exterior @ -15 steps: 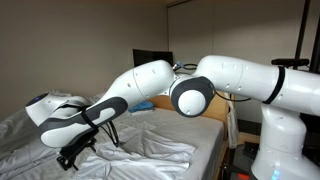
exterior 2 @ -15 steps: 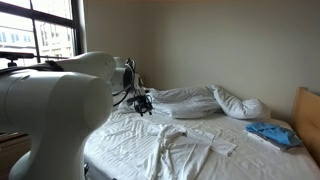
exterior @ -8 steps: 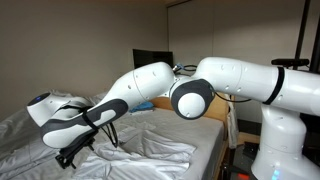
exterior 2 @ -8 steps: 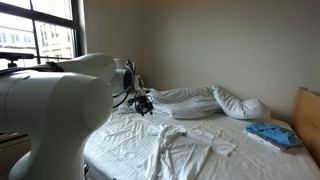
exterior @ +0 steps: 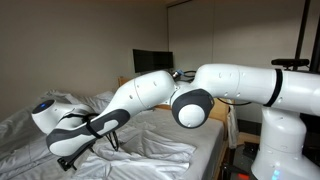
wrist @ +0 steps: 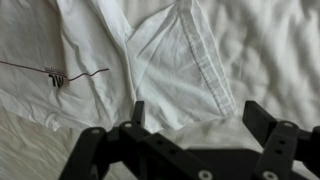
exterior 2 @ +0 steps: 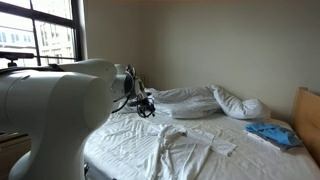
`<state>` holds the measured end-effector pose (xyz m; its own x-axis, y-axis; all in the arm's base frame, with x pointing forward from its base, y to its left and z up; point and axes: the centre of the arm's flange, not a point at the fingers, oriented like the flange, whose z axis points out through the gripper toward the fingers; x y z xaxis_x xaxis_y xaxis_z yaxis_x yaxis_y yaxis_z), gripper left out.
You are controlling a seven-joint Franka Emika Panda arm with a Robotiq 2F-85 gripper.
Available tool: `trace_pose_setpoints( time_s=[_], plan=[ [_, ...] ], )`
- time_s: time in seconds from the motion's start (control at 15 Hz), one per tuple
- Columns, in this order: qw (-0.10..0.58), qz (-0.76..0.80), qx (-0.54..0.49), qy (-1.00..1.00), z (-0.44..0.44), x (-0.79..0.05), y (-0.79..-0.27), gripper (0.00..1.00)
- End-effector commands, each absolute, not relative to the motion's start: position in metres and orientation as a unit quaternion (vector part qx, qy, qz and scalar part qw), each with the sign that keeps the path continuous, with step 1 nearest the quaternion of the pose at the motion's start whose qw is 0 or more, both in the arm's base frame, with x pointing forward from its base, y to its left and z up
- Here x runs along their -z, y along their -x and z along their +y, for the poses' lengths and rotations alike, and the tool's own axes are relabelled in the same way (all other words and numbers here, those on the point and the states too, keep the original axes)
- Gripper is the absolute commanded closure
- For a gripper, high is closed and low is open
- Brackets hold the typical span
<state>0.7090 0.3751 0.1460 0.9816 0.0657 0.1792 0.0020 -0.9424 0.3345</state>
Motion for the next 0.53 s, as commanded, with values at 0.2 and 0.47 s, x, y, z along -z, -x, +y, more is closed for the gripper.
trace_pose_setpoints(
  time_s=[0.2, 0.47],
  plan=[
    [0.183, 0.039, -0.052, -0.981, 0.415, -0.091, -0.738, 0.00],
    [0.191, 0.040, -0.036, -0.980, 0.416, -0.078, -0.733, 0.00]
  ],
)
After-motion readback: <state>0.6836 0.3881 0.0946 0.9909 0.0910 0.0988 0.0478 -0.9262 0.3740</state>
